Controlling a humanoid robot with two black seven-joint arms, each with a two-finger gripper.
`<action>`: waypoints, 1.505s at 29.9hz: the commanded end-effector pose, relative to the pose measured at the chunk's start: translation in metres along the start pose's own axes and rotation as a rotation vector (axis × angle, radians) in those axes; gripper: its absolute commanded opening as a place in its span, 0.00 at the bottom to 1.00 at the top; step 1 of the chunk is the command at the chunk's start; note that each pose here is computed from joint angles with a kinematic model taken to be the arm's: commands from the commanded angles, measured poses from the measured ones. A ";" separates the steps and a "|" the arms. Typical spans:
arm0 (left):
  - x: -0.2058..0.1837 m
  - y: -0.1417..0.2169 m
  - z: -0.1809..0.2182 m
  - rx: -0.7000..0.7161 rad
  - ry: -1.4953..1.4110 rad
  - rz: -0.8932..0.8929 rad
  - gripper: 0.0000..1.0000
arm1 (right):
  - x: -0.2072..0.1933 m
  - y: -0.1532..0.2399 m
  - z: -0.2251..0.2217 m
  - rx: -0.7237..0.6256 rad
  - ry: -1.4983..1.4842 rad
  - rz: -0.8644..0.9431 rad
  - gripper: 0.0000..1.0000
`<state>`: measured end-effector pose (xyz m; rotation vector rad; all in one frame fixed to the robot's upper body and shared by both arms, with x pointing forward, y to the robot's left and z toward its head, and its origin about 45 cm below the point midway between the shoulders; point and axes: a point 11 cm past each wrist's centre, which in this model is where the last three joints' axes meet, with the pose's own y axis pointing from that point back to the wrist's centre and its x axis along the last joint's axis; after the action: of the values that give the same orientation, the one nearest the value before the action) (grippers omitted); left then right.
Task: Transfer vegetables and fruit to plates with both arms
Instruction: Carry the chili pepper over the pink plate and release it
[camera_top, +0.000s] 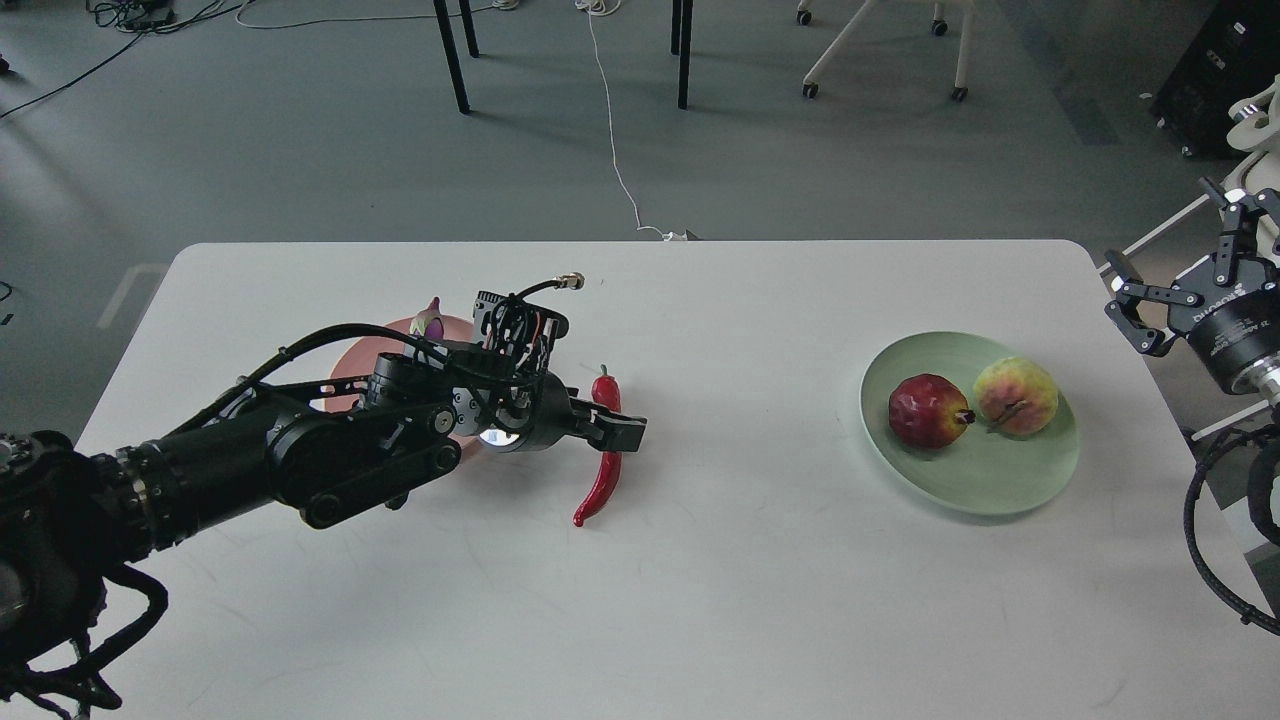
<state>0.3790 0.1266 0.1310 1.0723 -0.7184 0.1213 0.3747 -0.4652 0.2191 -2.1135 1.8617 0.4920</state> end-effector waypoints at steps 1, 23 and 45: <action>0.000 -0.001 0.000 0.002 0.000 -0.002 0.98 | 0.002 0.001 0.000 -0.001 0.002 0.004 0.95; 0.004 -0.013 -0.005 0.169 0.008 -0.006 0.18 | 0.001 0.002 0.003 -0.009 -0.001 0.002 0.95; 0.062 0.068 -0.077 0.207 0.330 0.076 0.18 | -0.001 0.001 0.008 -0.015 -0.008 -0.001 0.95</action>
<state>0.4379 0.2082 0.1970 1.2151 -0.4967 0.4280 0.3728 -0.4614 0.2129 -2.1179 1.8580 0.5132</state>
